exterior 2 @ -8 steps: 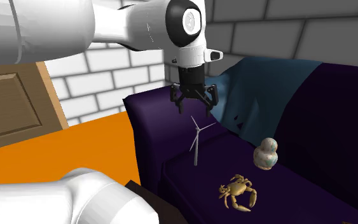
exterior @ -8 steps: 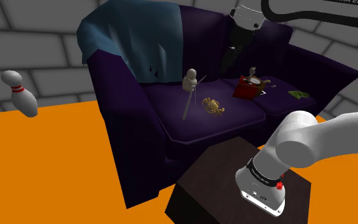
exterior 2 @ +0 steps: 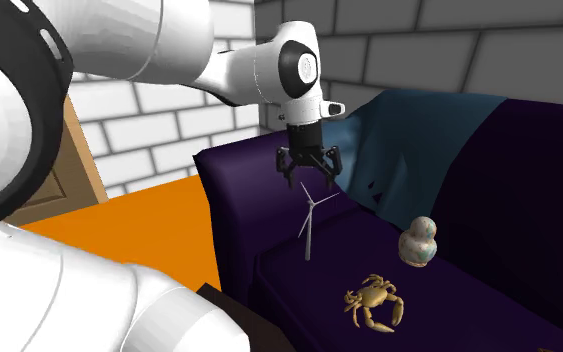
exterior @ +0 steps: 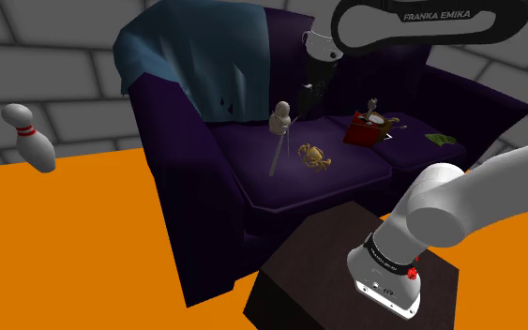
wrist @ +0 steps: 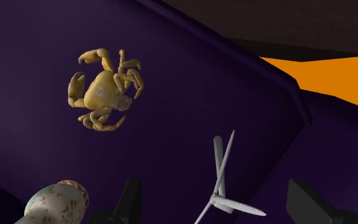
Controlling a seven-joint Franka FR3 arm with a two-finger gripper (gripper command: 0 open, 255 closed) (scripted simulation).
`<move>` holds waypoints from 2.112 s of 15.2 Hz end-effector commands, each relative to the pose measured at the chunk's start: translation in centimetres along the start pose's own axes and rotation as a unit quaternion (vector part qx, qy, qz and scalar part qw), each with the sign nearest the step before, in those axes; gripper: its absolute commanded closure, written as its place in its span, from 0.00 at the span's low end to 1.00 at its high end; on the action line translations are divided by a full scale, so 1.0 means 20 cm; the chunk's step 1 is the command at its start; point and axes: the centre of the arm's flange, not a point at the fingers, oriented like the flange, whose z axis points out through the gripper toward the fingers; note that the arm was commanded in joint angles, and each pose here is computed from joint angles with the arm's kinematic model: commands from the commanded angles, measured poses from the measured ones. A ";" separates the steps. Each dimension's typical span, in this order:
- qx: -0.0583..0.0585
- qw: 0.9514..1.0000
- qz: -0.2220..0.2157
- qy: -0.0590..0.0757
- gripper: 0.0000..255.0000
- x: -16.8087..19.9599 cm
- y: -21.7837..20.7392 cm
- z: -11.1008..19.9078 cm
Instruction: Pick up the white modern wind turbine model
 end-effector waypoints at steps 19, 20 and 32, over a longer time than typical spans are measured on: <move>-0.028 0.999 0.000 -0.034 1.00 0.29 -0.14 0.42; -0.028 0.999 0.000 -0.034 1.00 0.29 -0.14 0.42; -0.028 0.999 0.000 -0.034 1.00 0.29 -0.10 0.22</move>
